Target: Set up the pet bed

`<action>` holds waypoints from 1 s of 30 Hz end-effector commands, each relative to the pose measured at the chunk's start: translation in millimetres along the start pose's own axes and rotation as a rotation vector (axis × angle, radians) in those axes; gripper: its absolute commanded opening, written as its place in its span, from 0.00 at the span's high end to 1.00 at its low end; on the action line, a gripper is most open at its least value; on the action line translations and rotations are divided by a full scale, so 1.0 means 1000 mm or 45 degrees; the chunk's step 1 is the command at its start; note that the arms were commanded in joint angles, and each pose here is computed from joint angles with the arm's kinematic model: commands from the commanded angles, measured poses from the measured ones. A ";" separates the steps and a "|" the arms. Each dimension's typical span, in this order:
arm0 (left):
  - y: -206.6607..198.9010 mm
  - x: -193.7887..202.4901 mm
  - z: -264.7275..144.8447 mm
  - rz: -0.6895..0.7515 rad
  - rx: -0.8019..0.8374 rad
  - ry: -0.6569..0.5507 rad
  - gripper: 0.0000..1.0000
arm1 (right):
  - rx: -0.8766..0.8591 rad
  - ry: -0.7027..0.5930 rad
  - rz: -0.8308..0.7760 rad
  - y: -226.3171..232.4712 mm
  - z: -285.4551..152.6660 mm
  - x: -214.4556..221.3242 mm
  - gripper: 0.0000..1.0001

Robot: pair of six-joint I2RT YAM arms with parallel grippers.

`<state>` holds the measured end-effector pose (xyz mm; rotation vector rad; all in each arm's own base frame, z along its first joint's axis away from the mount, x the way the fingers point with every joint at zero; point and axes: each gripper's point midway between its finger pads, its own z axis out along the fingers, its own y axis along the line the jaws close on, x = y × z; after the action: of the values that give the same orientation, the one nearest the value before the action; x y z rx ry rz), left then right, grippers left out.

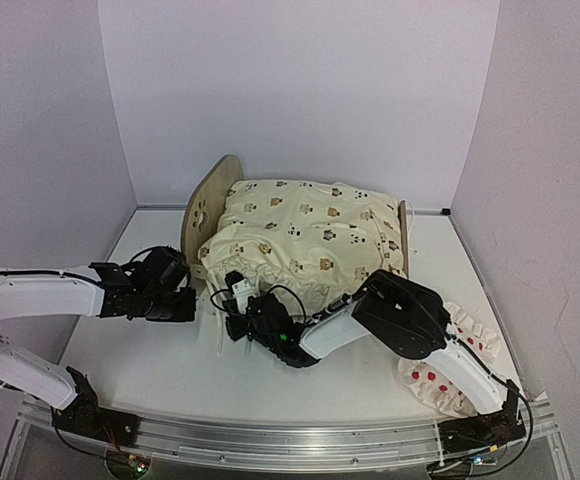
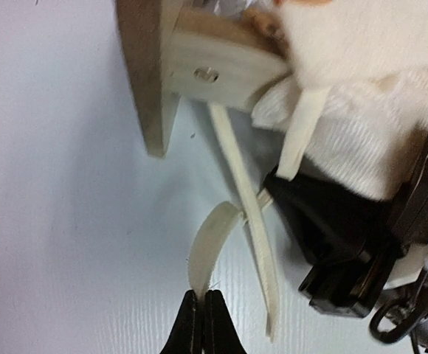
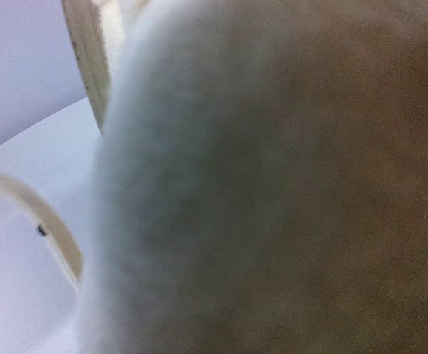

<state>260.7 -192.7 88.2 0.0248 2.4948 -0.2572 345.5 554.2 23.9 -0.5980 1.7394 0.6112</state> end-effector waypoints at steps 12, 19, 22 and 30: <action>-0.044 -0.060 0.036 0.032 0.133 -0.104 1.00 | -0.173 -0.102 0.059 0.018 -0.033 -0.064 1.00; -0.047 -0.060 0.050 0.021 0.168 -0.093 1.00 | -0.233 -0.071 0.031 0.023 -0.042 -0.056 0.90; -0.048 -0.060 0.052 0.026 0.179 -0.095 1.00 | -0.222 -0.058 0.013 0.020 -0.046 -0.053 0.85; -0.048 -0.058 0.057 0.041 0.177 -0.088 1.00 | -0.101 -0.082 -0.092 0.000 -0.063 -0.069 0.72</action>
<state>323.3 -235.1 72.1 0.0825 2.4558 -0.3578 308.8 523.2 42.4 -0.7429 1.7512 0.6695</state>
